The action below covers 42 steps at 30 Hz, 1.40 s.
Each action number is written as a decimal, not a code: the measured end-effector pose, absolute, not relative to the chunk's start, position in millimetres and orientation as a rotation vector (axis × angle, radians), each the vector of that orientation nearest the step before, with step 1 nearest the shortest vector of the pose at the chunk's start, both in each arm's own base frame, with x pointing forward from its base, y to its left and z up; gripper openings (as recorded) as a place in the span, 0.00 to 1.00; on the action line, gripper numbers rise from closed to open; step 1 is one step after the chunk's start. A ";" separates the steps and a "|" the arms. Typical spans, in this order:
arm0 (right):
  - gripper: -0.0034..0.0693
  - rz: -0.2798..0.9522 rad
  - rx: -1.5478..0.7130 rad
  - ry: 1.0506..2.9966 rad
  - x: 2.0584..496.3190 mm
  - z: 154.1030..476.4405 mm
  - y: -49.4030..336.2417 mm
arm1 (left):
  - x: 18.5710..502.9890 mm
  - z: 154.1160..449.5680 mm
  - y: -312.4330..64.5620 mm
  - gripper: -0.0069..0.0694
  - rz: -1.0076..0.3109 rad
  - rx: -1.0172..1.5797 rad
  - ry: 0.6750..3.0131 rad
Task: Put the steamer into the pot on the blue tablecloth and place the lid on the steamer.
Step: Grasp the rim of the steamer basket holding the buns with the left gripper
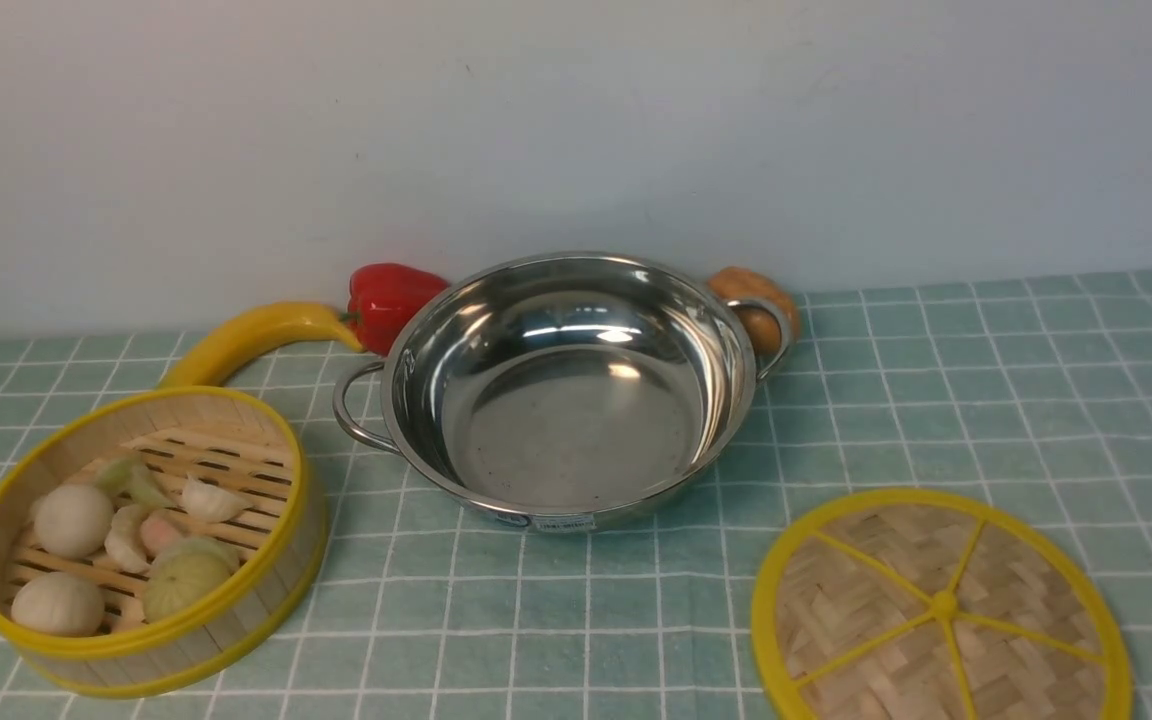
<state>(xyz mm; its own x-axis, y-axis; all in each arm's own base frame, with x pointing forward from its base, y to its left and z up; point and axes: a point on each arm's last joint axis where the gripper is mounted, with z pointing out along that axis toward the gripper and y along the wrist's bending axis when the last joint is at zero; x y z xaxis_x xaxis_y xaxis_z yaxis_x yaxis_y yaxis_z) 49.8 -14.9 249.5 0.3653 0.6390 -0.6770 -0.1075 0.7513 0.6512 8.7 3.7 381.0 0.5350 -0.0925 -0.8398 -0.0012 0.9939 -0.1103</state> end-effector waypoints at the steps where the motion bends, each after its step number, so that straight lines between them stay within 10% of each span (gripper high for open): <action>1: 0.38 0.558 0.625 1.034 48.0 252.2 -18.8 | 22.7 385.7 2.3 0.55 -0.097 -0.109 1.076; 9: 0.38 0.611 0.710 0.917 44.3 256.4 -25.4 | 97.2 371.9 0.6 0.55 -0.106 -0.095 1.397; 18: 0.38 0.569 0.601 1.049 48.5 252.2 -16.3 | 197.8 302.3 10.7 0.55 -0.413 -0.281 2.159; 30: 0.38 0.515 0.465 1.412 56.2 228.4 0.0 | 226.1 311.6 132.1 0.55 -0.149 -0.716 2.424; 42: 0.38 0.599 0.419 1.610 61.6 219.7 10.3 | 279.4 215.4 155.6 0.55 -0.080 -0.545 2.752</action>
